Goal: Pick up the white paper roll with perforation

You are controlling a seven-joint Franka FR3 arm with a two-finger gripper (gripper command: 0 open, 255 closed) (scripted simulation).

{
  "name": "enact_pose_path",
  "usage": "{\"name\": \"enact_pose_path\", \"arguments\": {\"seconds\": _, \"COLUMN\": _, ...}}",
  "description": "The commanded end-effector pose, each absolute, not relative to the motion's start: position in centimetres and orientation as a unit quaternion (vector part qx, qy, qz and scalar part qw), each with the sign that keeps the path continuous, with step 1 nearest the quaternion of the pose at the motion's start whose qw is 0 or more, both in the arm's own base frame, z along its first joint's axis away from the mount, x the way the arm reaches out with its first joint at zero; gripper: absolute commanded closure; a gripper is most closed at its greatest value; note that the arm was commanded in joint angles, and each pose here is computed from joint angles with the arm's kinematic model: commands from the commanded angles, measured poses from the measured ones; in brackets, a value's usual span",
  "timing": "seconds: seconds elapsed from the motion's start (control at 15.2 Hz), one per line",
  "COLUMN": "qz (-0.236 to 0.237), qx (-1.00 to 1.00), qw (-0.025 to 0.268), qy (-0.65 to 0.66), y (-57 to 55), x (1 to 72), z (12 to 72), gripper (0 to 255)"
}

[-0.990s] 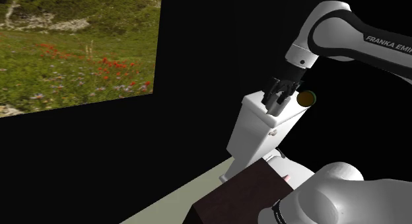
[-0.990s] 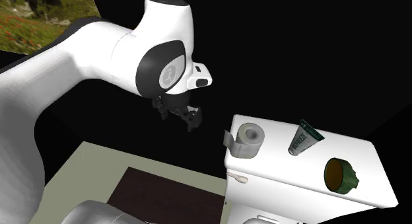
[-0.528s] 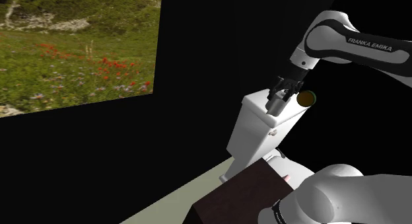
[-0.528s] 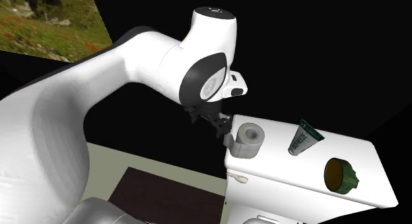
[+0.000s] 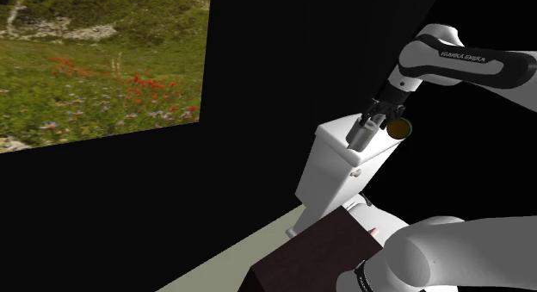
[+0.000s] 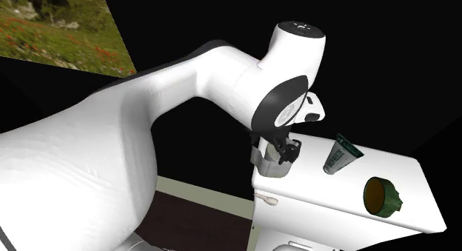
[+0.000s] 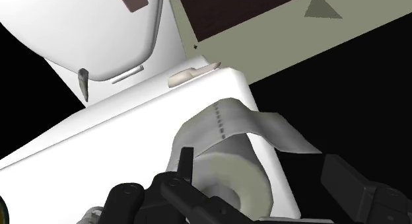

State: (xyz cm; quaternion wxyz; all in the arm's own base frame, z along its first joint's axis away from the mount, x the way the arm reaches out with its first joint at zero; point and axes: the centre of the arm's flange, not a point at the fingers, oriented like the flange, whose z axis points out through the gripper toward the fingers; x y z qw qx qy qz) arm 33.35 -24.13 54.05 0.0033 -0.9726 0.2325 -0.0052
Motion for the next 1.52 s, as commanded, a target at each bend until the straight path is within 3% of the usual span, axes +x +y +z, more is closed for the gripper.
{"name": "enact_pose_path", "arguments": {"seconds": 0.0, "qz": -0.008, "qx": -0.969, "qw": -0.001, "qy": 0.247, "y": -26.5, "x": 33.3, "z": 53.6, "gripper": 0}}
{"name": "enact_pose_path", "arguments": {"seconds": 0.59, "qz": -0.008, "qx": -0.969, "qw": -0.001, "qy": 0.247, "y": -26.5, "x": 33.3, "z": 49.6, "gripper": 0}}
{"name": "enact_pose_path", "arguments": {"seconds": 0.66, "qz": -0.008, "qx": -0.969, "qw": -0.001, "qy": 0.247, "y": -26.4, "x": 33.3, "z": 49.6, "gripper": 255}}
{"name": "enact_pose_path", "arguments": {"seconds": 1.45, "qz": -0.008, "qx": -0.969, "qw": -0.001, "qy": 0.247, "y": -26.5, "x": 33.3, "z": 51.1, "gripper": 255}}
